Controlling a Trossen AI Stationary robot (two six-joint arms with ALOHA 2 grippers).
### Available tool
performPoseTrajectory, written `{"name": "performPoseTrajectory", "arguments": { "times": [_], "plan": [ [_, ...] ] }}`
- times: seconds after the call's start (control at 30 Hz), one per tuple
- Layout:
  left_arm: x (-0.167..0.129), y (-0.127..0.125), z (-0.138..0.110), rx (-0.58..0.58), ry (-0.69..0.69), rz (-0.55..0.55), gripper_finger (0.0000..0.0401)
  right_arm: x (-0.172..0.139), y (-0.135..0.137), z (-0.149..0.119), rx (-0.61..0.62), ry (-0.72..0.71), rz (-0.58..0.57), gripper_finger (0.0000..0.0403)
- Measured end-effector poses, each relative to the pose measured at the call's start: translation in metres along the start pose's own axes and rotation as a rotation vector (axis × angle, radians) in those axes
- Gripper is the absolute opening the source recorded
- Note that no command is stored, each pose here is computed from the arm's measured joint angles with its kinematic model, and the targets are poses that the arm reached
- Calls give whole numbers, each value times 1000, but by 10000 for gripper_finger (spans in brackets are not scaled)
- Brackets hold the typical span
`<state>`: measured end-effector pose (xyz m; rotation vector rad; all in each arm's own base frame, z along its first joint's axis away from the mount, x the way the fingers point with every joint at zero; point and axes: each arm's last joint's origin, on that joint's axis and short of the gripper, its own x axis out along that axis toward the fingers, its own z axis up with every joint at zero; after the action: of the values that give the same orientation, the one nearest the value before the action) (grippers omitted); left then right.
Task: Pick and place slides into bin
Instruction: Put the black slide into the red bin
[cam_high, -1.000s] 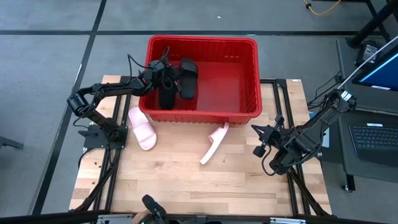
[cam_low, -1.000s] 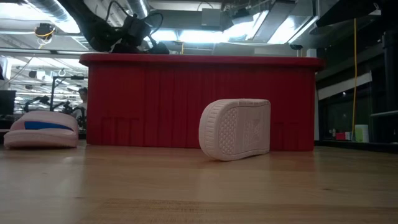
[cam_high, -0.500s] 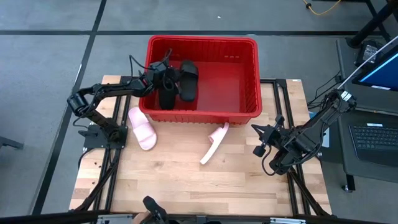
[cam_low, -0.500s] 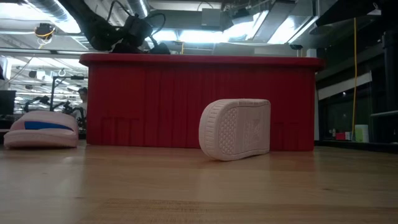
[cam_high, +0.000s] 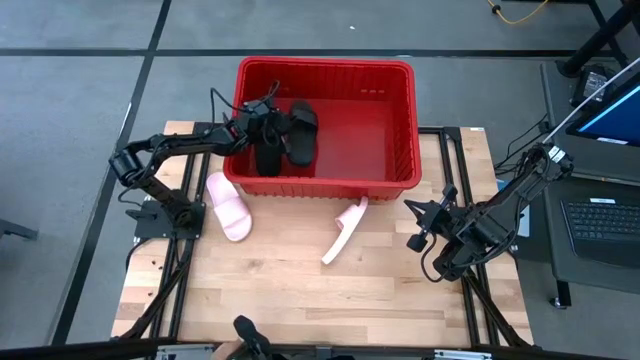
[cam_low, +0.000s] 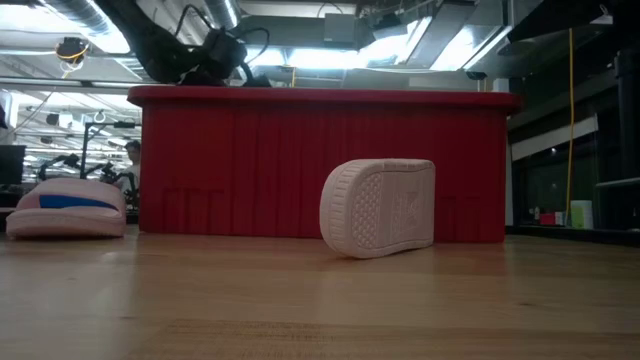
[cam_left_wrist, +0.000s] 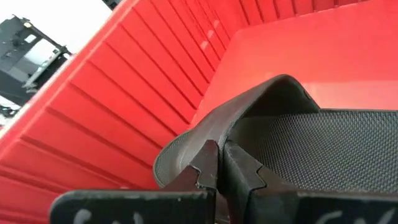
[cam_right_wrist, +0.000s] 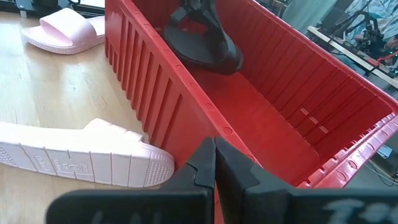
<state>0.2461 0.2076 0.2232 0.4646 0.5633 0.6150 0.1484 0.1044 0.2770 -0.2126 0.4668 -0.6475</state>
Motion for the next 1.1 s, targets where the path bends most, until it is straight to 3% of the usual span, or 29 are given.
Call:
{"name": "performPoseTrajectory", "arguments": {
  "times": [0.33, 1.1],
  "plan": [
    [24, 3, -3, -39, 62, 10, 3, 0, 0, 0, 1, -9, -6, 10],
    [25, 7, -14, -58, 132, 4, 3, 0, 0, 0, -24, -6, -4, 10]
  ]
}}
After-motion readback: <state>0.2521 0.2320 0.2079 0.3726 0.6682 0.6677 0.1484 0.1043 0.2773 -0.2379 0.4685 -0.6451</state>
